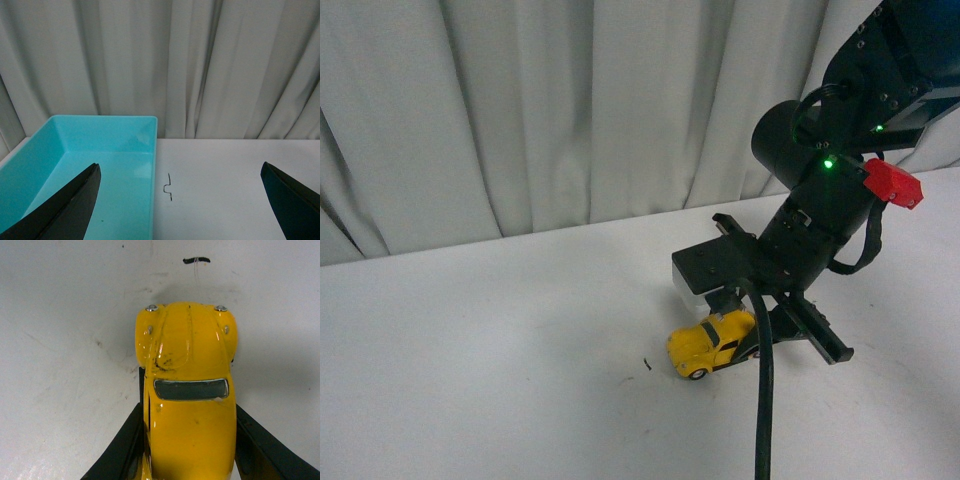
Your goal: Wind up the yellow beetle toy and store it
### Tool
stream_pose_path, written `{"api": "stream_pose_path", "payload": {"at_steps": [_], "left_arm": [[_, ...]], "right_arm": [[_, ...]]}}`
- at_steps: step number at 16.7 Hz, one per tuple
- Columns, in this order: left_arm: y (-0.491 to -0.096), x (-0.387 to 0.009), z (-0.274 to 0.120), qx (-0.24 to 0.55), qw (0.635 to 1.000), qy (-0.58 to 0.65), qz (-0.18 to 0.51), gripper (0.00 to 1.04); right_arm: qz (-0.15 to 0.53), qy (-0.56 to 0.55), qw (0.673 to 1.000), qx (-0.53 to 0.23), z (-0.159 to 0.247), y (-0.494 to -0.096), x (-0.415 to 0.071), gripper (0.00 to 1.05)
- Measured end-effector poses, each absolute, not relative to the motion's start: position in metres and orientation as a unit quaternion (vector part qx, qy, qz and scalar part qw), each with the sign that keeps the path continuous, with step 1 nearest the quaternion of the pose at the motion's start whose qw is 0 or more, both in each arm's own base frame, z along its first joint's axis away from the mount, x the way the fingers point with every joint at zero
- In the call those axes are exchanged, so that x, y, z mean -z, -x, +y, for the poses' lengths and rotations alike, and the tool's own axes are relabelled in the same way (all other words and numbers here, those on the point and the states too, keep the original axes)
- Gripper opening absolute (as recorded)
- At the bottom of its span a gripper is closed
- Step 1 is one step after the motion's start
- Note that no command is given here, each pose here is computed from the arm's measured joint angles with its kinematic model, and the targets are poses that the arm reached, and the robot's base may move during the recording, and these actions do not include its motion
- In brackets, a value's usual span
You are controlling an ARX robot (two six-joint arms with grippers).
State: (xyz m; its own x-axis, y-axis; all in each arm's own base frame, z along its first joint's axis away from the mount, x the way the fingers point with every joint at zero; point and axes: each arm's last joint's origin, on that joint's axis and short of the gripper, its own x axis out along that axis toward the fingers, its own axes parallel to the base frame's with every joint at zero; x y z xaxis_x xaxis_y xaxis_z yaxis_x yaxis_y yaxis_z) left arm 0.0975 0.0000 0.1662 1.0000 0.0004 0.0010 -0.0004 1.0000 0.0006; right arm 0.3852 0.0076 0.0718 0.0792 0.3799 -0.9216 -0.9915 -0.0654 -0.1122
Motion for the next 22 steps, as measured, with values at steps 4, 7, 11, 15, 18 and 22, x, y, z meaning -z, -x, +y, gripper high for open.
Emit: {"api": "stream_pose_path", "payload": {"at_steps": [4, 7, 11, 15, 18, 22], "left_arm": [[-0.097, -0.166, 0.0, 0.0, 1.0, 0.0, 0.0, 0.98], [-0.097, -0.166, 0.0, 0.0, 1.0, 0.0, 0.0, 0.98], [-0.097, -0.166, 0.0, 0.0, 1.0, 0.0, 0.0, 0.98], [-0.097, -0.166, 0.0, 0.0, 1.0, 0.0, 0.0, 0.98], [-0.097, -0.166, 0.0, 0.0, 1.0, 0.0, 0.0, 0.98], [-0.097, -0.166, 0.0, 0.0, 1.0, 0.0, 0.0, 0.98]], "right_arm": [[0.342, 0.441, 0.593, -0.58, -0.012, -0.382, -0.07, 0.42], [0.349, 0.436, 0.606, -0.567, -0.035, -0.378, -0.069, 0.42], [0.366, 0.415, 0.627, -0.548, -0.063, -0.369, -0.067, 0.42], [0.385, 0.395, 0.647, -0.526, -0.091, -0.357, -0.067, 0.42], [0.399, 0.38, 0.658, -0.513, -0.108, -0.347, -0.066, 0.42], [0.398, 0.379, 0.667, -0.503, -0.117, -0.344, -0.067, 0.45]]}}
